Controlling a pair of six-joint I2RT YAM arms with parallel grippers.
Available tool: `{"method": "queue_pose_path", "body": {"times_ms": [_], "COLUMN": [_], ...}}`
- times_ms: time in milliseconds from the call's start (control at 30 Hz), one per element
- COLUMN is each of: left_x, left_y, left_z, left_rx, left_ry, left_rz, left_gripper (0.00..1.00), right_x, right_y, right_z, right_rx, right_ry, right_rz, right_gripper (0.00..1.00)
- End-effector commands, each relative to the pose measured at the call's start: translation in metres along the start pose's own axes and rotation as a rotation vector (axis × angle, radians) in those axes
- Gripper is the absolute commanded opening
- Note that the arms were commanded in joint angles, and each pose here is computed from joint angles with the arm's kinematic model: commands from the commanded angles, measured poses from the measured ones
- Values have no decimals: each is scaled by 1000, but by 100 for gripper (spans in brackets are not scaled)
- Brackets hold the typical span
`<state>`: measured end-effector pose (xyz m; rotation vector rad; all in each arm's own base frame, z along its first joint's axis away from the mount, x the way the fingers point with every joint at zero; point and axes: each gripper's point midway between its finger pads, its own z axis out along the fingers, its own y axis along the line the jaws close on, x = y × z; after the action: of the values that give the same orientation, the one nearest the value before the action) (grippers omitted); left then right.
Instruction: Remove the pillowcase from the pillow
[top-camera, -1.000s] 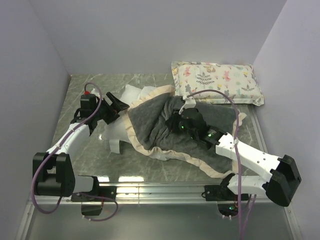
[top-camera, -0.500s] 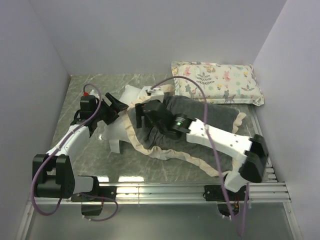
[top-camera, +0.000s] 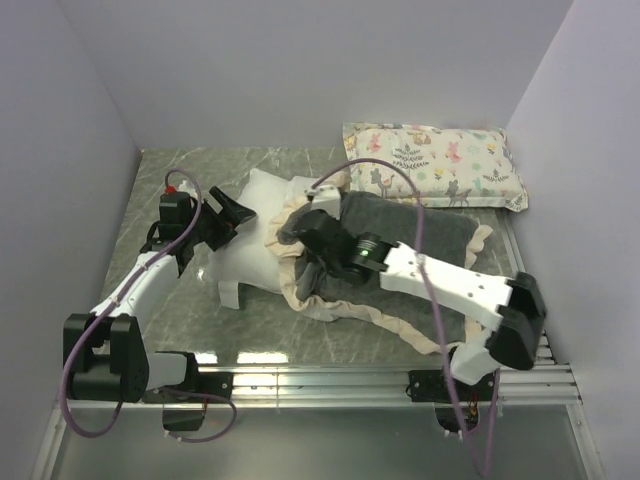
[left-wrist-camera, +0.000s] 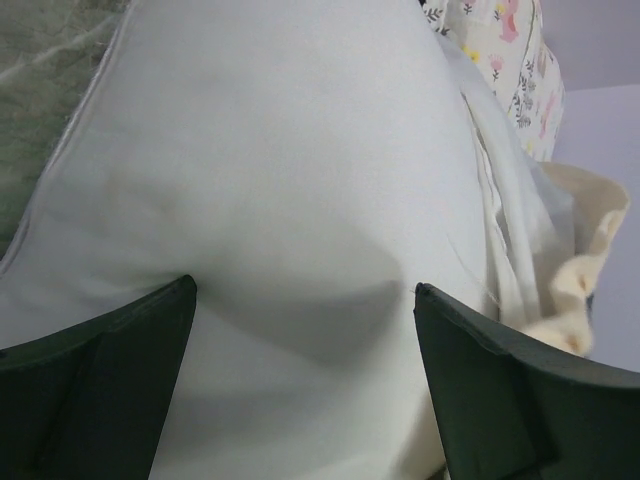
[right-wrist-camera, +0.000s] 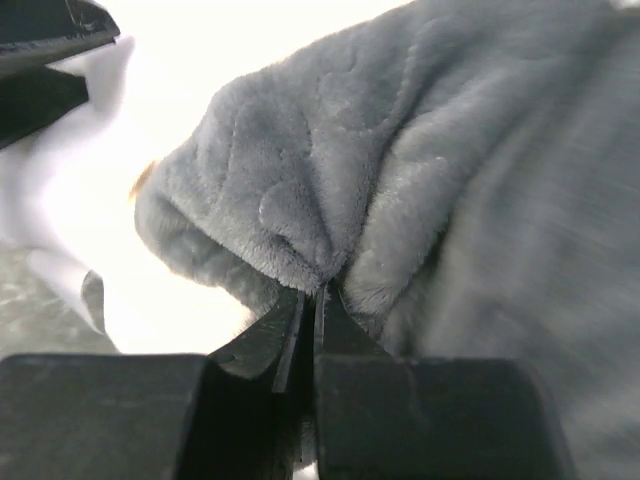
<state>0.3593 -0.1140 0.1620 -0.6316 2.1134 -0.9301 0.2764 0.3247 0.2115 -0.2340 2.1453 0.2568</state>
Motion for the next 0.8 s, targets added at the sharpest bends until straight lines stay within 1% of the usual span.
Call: {"method": "queue_pose_path", "body": {"times_ms": [0, 33, 67, 133, 200, 233, 300, 333, 367, 400, 433, 467, 533, 567, 600, 667, 700, 767], "left_x": [-1, -2, -2, -1, -2, -4, -6, -8, -15, -17, -15, -30, -13, -21, -10, -5, 2, 10], "left_y": [3, 2, 2, -2, -6, -6, -8, -11, -9, -21, -22, -28, -40, -47, -49, -49, -45, -40], "left_z": [-5, -6, -6, -8, -11, -12, -16, -20, -21, -23, -27, -30, -26, -26, -18, -12, -5, 2], "left_rx": [-15, -14, -13, 5, 9, 0, -24, -32, -72, -70, -97, -137, -155, -182, -194, -207, -213, -217], "left_ry": [-21, -24, -23, -17, -19, -32, -37, -50, -90, -107, -108, -178, -136, -173, -138, -109, -72, -35], "left_rz": [12, 13, 19, 26, 38, 46, 79, 94, 124, 155, 171, 210, 276, 313, 340, 373, 382, 400], "left_gripper": [96, 96, 96, 96, 96, 96, 96, 96, 96, 97, 97, 97, 98, 99, 99, 99, 99, 99], "right_x": [-26, -20, -24, -13, -2, 14, 27, 48, 62, 69, 80, 96, 102, 111, 110, 115, 114, 117], "right_y": [-31, -42, -53, -81, -105, -117, -141, -146, -151, -157, -156, -147, -133, -123, -114, -102, -97, -92], "right_z": [-41, -44, -53, -59, -56, -49, -37, -28, -18, -8, -1, 10, 21, 27, 32, 37, 39, 46], "right_rx": [27, 51, 63, 145, 223, 256, 314, 310, 331, 341, 332, 294, 246, 203, 174, 133, 121, 113], "right_ry": [-108, -106, -125, -118, -98, -68, -35, 26, 73, 100, 136, 198, 220, 251, 239, 257, 252, 264], "right_rz": [82, 75, 97, 85, 89, 79, 99, 86, 68, 75, 59, 35, 36, 23, 24, 3, 0, -23], "right_gripper": [0, 0, 0, 0, 0, 0, 0, 0, 0, 0, 0, 0, 0, 0, 0, 0, 0, 0]}}
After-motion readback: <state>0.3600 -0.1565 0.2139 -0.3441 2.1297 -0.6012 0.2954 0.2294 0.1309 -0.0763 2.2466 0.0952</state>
